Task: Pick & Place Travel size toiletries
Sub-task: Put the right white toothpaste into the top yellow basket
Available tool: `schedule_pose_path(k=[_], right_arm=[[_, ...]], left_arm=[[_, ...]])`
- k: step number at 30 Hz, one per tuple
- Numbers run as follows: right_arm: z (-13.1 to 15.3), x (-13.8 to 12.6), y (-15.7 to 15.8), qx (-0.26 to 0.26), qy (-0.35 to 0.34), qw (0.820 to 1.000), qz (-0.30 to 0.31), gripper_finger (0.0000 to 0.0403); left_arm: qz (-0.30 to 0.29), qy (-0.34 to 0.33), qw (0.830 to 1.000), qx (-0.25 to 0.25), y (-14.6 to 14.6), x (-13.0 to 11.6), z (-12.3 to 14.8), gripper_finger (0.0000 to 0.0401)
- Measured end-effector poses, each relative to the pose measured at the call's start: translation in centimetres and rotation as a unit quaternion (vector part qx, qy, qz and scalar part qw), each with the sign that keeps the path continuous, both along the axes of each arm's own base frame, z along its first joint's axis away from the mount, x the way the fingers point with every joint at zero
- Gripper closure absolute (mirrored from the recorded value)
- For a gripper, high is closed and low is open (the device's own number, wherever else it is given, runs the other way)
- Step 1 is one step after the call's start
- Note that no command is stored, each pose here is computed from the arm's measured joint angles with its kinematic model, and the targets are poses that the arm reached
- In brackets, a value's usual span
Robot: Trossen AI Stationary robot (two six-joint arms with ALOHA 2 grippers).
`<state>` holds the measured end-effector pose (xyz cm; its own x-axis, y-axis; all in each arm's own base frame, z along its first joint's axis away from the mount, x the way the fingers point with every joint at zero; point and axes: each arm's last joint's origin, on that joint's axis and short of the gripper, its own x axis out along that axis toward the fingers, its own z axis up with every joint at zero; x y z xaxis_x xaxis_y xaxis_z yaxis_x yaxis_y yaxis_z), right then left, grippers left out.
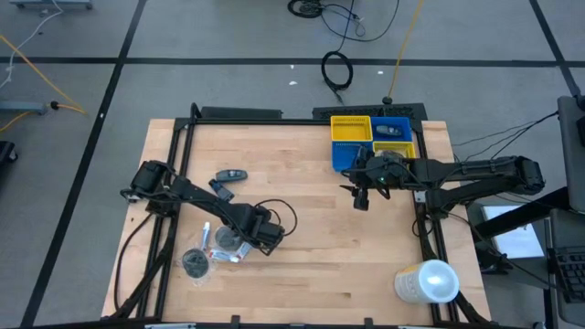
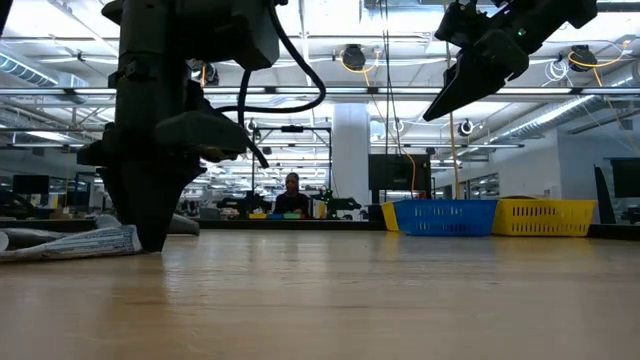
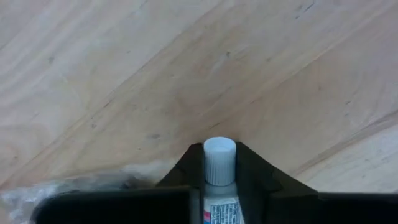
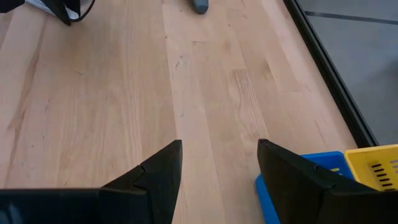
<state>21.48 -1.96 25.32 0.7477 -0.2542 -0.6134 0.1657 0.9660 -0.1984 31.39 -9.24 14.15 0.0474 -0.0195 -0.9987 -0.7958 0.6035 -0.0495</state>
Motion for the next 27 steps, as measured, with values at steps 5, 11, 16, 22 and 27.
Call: schedule_pose_path(k=[5,11,16,22,27], right_arm=[[0.0,0.0,0.0,0.0,0.0,1.0,0.0,0.0202],[0.0,0.0,0.0,0.0,0.0,1.0,0.0,0.0202],[0.0,0.0,0.0,0.0,0.0,1.0,0.0,0.0202],[0.0,0.0,0.0,0.01,-0.003,1.0,-0.008,0.0202],[0.0,0.0,0.0,0.01,-0.003,1.0,-0.008,0.0202]], left_arm=[[-0.014,-0.02,1.0,-0.003,-0.1,0.4,0.0,0.0361],[-0.029,-0.044,0.999,-0.007,-0.2,1.1,0.5,0.036],[-0.068,-0.088,0.994,0.025,0.2,2.8,2.3,0.036],[-0.124,-0.146,0.977,0.093,1.8,5.2,5.4,0.036],[-0.159,-0.193,0.951,0.182,3.6,7.3,9.0,0.036]])
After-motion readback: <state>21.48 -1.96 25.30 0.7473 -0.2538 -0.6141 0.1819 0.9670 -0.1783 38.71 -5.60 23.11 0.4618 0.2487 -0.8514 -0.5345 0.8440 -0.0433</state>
